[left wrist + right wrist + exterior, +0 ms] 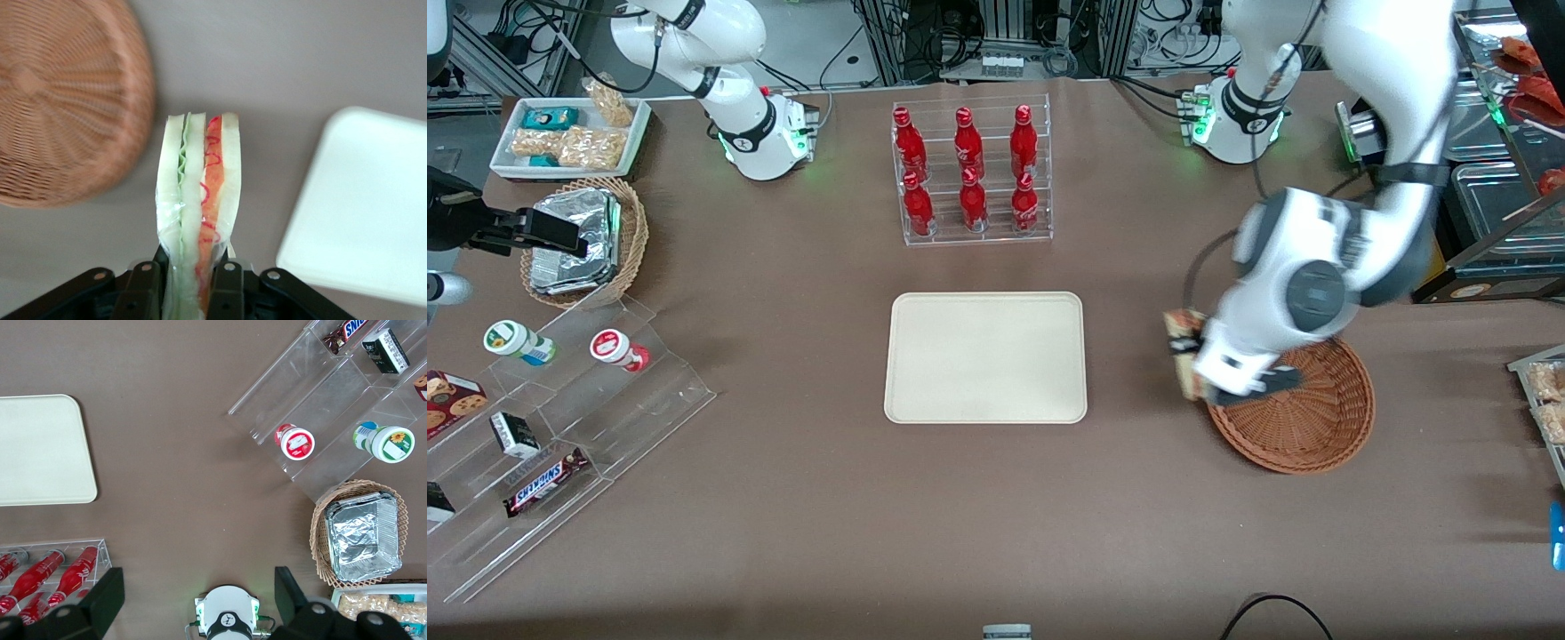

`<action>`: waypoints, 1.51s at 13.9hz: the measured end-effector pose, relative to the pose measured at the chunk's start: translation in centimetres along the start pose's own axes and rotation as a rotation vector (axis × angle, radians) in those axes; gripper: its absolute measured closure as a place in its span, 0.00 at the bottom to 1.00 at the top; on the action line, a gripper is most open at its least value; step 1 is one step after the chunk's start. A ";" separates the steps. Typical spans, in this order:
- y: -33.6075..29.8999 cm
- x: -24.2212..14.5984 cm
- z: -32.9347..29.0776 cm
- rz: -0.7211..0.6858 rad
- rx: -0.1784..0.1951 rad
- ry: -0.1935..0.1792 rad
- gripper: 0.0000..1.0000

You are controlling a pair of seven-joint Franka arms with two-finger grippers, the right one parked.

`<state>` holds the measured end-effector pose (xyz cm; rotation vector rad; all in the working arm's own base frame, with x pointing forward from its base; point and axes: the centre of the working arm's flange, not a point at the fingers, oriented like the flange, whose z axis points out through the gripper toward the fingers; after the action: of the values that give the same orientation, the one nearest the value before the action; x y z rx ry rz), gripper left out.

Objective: Place sandwich from basket to tray
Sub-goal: 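Lift the sandwich out of the basket and carry it toward the tray, then lower the held sandwich onto the cream tray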

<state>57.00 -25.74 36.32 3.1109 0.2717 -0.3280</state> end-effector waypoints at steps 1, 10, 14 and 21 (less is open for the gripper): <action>2.9 -1.7 0.6 0.024 -0.008 -0.014 0.71; 22.0 -8.6 11.1 0.096 -0.043 -0.032 0.64; 24.2 -10.8 12.7 0.110 -0.044 -0.026 0.60; 24.5 -10.2 14.0 0.053 -0.059 -0.017 0.19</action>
<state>48.50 -51.85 24.30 3.0500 0.1951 -0.3385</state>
